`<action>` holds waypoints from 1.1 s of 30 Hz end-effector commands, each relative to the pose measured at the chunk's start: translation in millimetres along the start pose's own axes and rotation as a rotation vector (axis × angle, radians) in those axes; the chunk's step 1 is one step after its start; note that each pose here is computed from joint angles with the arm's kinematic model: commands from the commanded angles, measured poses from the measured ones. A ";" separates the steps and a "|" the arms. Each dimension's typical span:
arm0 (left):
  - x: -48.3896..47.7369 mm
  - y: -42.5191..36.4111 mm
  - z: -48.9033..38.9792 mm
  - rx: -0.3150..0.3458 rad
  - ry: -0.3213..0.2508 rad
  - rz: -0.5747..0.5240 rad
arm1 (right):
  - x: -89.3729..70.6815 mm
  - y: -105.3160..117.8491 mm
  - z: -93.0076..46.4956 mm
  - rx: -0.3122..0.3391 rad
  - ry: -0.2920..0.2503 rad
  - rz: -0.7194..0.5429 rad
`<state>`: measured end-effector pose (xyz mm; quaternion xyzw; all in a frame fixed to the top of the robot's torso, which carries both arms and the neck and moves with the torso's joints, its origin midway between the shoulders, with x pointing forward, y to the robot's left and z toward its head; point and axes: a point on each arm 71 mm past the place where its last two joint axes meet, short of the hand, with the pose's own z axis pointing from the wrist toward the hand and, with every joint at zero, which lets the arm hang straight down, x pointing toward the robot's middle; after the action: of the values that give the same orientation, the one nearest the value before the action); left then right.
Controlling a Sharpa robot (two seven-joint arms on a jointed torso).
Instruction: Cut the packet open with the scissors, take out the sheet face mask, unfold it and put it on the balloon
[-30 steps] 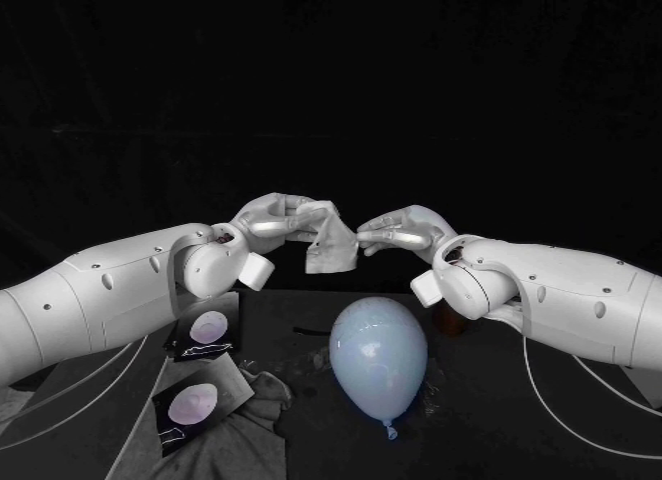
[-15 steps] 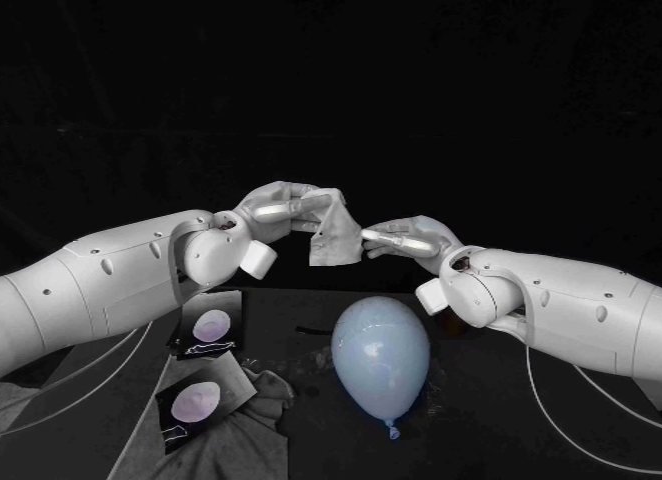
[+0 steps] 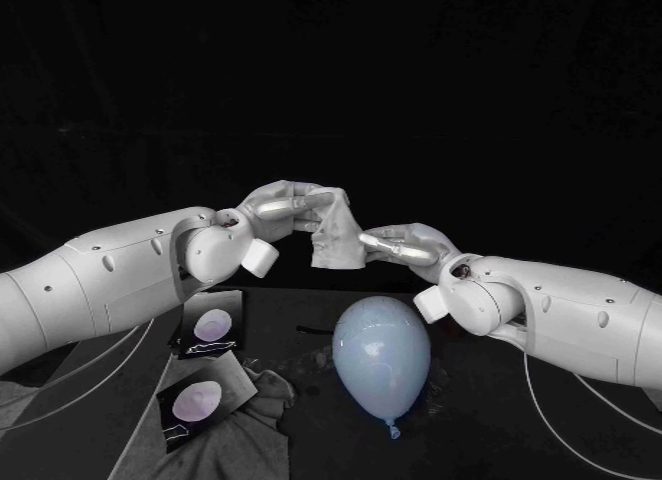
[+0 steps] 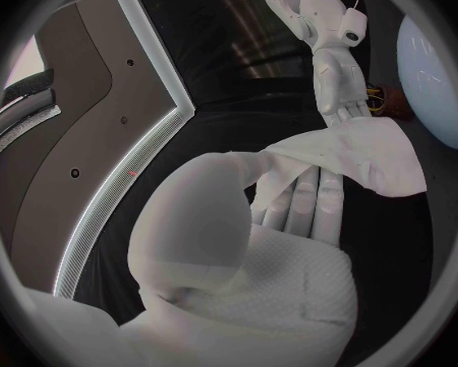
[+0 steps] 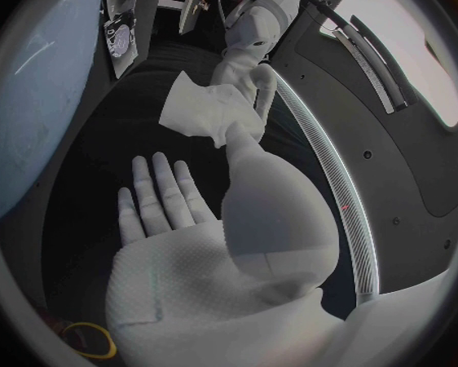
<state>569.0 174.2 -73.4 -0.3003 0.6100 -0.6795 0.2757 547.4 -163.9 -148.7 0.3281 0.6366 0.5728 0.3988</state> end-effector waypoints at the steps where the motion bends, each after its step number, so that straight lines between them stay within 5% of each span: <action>1: 1.8 -2.0 0.9 0.005 0.012 -0.015 | 12.4 3.2 -0.2 -0.034 0.098 0.073; 10: -0.1 -2.2 0.5 0.005 -0.005 -0.014 | 23.4 4.1 -2.2 -0.032 0.160 0.159; 33: 0.7 -4.3 3.2 0.038 -0.027 -0.040 | 35.2 -1.9 7.3 0.024 0.177 0.148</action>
<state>570.3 172.7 -72.7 -0.3120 0.6024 -0.6813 0.2750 538.4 -132.0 -154.2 0.3330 0.6436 0.6202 0.3002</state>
